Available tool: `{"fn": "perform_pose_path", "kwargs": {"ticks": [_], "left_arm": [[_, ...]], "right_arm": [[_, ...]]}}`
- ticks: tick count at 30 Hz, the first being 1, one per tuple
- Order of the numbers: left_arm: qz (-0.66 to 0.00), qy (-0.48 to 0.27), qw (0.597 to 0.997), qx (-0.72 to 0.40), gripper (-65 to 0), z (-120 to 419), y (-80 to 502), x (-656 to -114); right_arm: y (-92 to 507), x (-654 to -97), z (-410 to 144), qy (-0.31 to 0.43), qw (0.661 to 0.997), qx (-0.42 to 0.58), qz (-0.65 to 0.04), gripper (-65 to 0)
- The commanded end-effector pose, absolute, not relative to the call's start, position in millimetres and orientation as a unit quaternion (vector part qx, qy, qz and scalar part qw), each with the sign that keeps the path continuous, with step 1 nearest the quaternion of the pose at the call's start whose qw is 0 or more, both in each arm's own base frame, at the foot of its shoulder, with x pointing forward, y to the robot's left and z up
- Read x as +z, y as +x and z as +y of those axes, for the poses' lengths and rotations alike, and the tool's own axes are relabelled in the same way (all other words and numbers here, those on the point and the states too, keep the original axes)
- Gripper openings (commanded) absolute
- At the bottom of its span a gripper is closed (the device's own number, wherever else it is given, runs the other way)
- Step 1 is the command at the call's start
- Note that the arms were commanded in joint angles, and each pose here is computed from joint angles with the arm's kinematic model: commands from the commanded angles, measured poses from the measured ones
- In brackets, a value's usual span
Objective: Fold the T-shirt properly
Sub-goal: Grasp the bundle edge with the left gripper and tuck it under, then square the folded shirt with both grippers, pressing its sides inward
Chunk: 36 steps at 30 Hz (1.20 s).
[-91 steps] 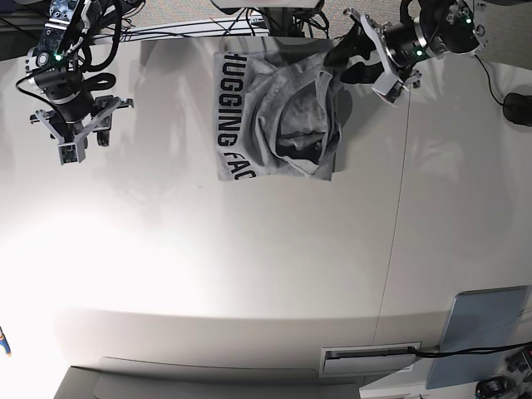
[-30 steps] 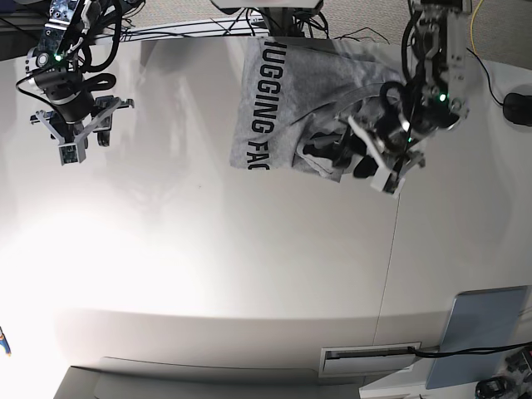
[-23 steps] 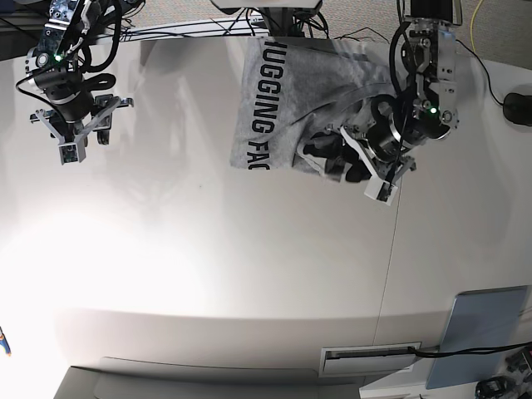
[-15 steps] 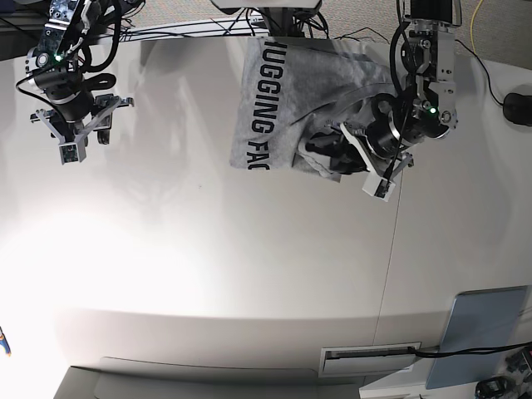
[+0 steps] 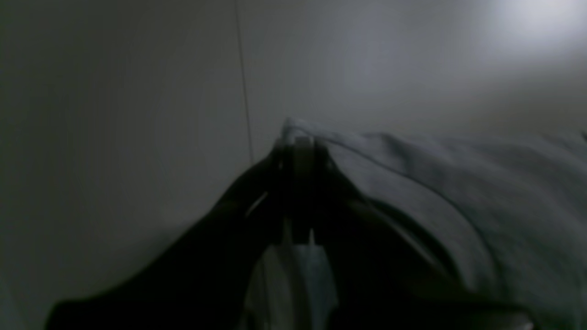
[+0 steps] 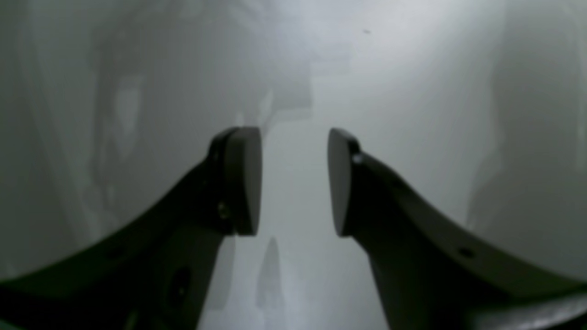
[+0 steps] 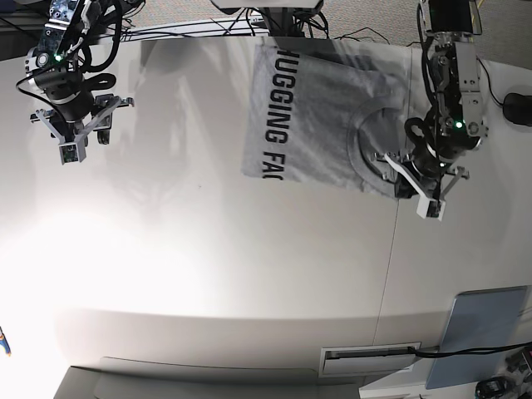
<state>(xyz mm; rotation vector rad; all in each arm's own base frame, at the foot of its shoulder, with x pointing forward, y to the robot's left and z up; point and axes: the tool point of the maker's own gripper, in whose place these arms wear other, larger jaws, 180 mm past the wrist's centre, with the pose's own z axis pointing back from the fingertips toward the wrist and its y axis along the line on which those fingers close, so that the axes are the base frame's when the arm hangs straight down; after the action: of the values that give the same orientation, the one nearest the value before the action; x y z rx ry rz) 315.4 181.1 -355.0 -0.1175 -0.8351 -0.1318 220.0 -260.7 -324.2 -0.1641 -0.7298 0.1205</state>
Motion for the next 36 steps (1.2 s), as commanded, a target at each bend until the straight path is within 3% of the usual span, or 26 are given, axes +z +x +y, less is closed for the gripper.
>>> {"fn": "perform_pose_path", "kwargs": {"ticks": [1, 3, 7, 9, 11, 13, 17, 23, 36], "left_arm": [[-0.428, -0.051, 0.900, -0.067, -65.0, 184, 324, -341], [-0.430, -0.041, 0.899, -0.070, -60.3, 187, 325, -341], [-0.433, -0.027, 0.898, -0.074, -41.2, 191, 328, -339], [-0.434, -0.026, 0.898, -0.072, -38.8, 194, 328, -338], [-0.435, -0.021, 0.898, -0.066, -41.1, 199, 327, -336], [-0.423, -0.031, 0.901, -0.088, -48.5, 196, 321, -336], [-0.380, -0.154, 0.895, -0.175, -65.0, 150, 286, -336], [-0.301, -0.300, 0.864, -0.268, -65.0, 102, 209, -344], [-0.155, -0.280, 0.909, -0.266, -65.0, 126, 126, -402]], "right_arm": [[226, -313, -262, -0.087, 0.920, 0.064, -0.377, -40.9], [226, -313, -262, -0.087, 0.920, 0.064, -0.377, -40.9], [226, -313, -262, -0.087, 0.920, 0.064, -0.376, -40.9], [226, -313, -262, -0.087, 0.920, 0.064, -0.377, -40.9], [227, -312, -262, -0.087, 0.918, 0.065, -0.380, -40.9], [228, -311, -262, -0.087, 0.918, 0.065, -0.382, -40.9], [231, -309, -261, -0.086, 0.914, 0.066, -0.392, -41.0], [232, -307, -261, -0.086, 0.913, 0.066, -0.394, -41.0], [268, -295, -205, -0.014, 0.889, 0.123, -0.440, -41.0]]}}
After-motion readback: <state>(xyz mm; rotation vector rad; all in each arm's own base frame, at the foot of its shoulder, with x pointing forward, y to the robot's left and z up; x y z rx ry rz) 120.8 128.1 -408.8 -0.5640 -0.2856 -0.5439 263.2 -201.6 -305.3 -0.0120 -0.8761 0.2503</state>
